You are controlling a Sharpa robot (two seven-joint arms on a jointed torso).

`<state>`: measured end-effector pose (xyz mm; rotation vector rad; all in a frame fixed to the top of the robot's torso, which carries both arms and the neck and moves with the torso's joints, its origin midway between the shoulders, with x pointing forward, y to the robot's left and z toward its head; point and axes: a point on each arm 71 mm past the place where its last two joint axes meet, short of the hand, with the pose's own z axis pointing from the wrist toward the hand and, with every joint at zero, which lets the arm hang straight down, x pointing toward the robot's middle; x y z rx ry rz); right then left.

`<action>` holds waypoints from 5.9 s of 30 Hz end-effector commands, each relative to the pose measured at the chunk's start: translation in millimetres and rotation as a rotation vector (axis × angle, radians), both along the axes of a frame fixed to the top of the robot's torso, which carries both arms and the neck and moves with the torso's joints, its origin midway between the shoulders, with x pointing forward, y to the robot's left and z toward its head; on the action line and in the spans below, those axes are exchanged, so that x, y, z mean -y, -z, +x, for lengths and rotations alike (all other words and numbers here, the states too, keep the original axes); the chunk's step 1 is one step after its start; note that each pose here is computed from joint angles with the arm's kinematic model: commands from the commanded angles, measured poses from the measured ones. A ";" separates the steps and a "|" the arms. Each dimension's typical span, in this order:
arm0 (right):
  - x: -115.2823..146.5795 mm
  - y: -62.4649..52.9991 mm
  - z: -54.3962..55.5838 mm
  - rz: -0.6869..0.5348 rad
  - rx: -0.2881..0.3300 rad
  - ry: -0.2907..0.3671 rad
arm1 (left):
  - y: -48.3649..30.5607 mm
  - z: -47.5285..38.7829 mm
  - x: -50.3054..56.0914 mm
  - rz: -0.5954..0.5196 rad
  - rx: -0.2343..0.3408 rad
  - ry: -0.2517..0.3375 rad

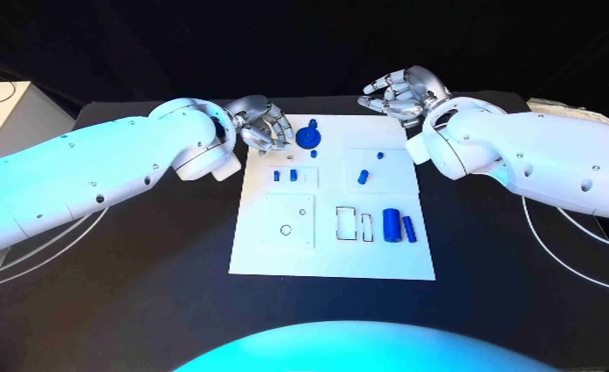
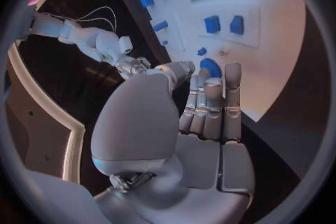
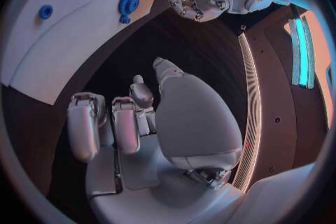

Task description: Assemble the parts on the task board

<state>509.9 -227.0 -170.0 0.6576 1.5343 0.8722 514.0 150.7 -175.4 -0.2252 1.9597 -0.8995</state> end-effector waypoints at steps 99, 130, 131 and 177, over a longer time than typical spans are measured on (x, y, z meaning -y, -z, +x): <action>-9.2 -4.7 -2.1 -0.015 0.061 -0.058 | 29.8 15.4 67.7 0.343 0.438 0.339; -3.7 -4.0 -1.3 -0.021 0.057 -0.048 | 16.8 6.3 10.3 0.310 0.346 0.267; -3.8 -4.0 -1.3 -0.021 0.057 -0.048 | 17.1 6.8 9.9 0.313 0.346 0.264; -3.9 -4.3 -1.8 -0.023 0.060 -0.049 | 30.6 10.0 15.5 0.357 0.318 0.275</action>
